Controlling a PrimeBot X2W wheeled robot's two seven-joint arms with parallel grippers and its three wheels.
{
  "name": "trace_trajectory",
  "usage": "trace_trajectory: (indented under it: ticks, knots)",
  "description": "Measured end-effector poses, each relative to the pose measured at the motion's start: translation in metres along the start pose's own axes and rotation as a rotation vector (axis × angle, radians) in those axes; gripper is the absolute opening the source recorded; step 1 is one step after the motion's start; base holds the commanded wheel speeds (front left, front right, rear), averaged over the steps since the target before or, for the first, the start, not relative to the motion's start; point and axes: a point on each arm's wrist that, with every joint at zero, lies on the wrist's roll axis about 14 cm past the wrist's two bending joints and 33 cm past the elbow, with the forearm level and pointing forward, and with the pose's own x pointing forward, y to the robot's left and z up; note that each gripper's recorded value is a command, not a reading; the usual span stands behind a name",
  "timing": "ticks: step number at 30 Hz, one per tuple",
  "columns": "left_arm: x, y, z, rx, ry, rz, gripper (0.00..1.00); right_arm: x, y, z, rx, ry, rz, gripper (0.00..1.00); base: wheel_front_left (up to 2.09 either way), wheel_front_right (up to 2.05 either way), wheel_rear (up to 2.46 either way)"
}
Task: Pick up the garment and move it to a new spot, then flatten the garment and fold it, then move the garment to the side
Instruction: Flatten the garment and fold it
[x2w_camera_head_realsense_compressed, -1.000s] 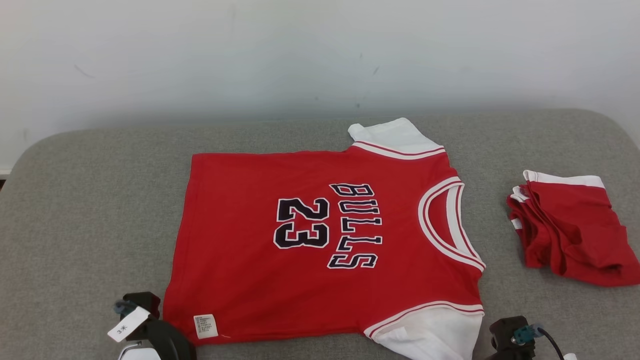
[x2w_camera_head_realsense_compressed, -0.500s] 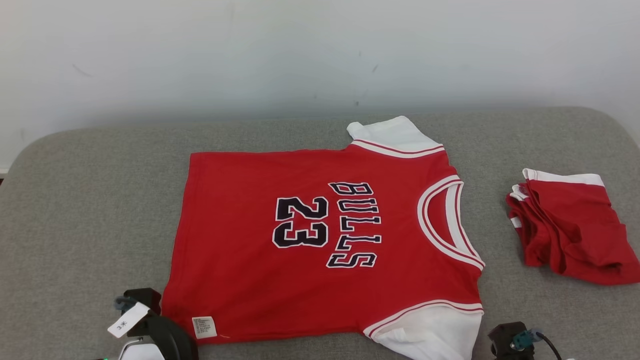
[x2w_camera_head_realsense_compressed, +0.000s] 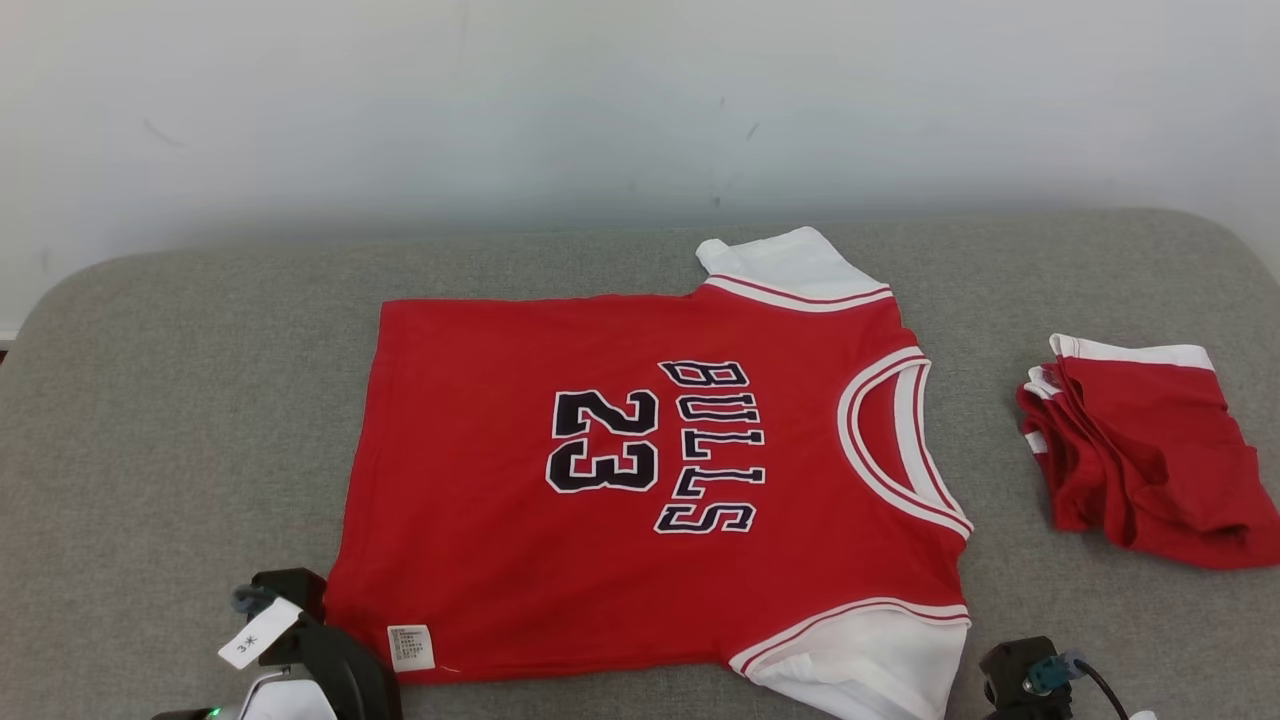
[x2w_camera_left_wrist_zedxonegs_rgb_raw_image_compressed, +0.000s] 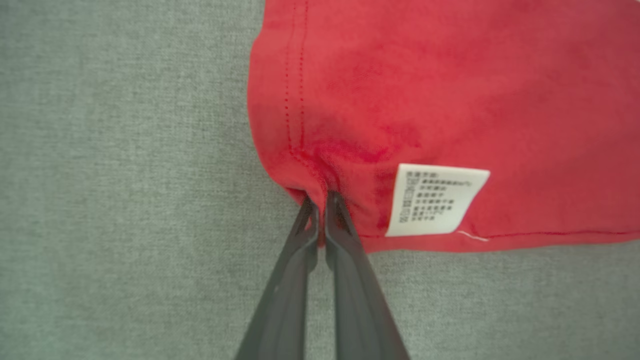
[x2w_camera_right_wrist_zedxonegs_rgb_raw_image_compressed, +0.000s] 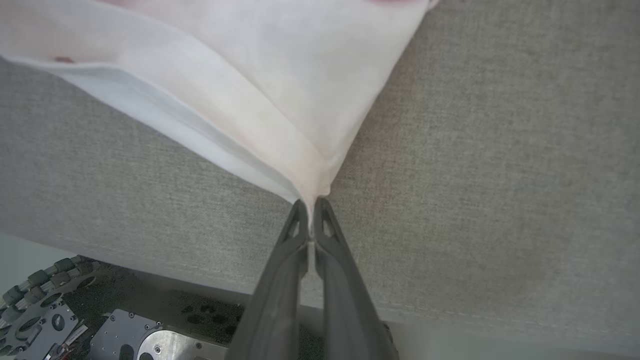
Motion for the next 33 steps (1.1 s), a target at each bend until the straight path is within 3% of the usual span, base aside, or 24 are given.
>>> trace_trajectory:
  ticks: [9,16,24,33]
  knots:
    - [-0.001,0.0,0.007,-0.012,-0.035,-0.002,0.0,-0.009,0.0,0.02,-0.004,-0.076,0.003,0.0,0.0,0.0,0.0]
    - [-0.006,0.0,0.017,-0.017,-0.086,-0.002,0.0,-0.027,-0.008,0.014,-0.02,-0.097,-0.01,0.0,0.0,0.0,0.0]
    - [-0.012,-0.003,0.022,-0.039,-0.124,-0.004,0.0,-0.045,-0.008,0.044,-0.048,-0.205,-0.009,0.0,0.0,0.0,0.0]
    - [-0.016,-0.003,0.024,-0.048,-0.15,-0.001,0.0,-0.05,-0.006,0.045,-0.057,-0.209,-0.003,0.0,0.0,0.0,0.0]
